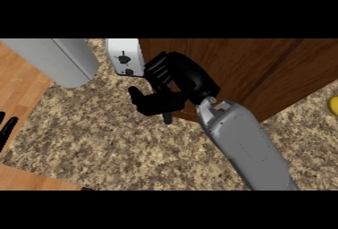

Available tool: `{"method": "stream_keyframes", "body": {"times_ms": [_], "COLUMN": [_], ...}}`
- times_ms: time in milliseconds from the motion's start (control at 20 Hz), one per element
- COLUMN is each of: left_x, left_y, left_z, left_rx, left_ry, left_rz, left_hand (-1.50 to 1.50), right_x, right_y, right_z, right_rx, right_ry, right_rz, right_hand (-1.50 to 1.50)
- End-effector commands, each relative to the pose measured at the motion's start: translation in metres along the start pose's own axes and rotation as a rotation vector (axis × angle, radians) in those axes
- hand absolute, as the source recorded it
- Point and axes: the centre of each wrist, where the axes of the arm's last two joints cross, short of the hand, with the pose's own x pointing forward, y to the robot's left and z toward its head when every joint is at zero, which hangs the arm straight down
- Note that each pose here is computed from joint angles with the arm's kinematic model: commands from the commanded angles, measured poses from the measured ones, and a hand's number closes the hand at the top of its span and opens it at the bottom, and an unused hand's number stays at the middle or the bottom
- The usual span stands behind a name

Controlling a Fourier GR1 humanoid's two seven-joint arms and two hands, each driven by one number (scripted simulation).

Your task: Pick up the bottled water, place it into the cabinet and close the cabinet

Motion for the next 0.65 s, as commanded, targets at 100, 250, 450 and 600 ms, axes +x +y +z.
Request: {"method": "stream_keyframes", "body": {"times_ms": [100,250,450,600], "left_x": [0.005,0.001,0.004,0.004], "left_y": [0.006,0.007,0.007,0.005], "left_z": [0.005,0.01,0.008,0.005], "left_rx": [0.006,0.027,0.013,0.022], "left_ry": [-0.002,-0.01,-0.004,-0.032], "left_rz": [-0.002,0.013,-0.002,0.006], "left_hand": [-1.5,-1.5,-1.5,-1.5], "right_x": [0.028,0.022,0.022,0.023], "right_y": [-0.022,-0.024,-0.026,-0.023], "right_z": [-0.033,-0.035,-0.04,-0.044], "right_rx": [-0.187,-0.242,-0.265,-0.268], "right_ry": [-0.053,-0.056,-0.054,-0.052], "right_rz": [-0.052,-0.122,-0.194,-0.201], "right_hand": [1.5,-1.5,-1.5,-1.5]}}
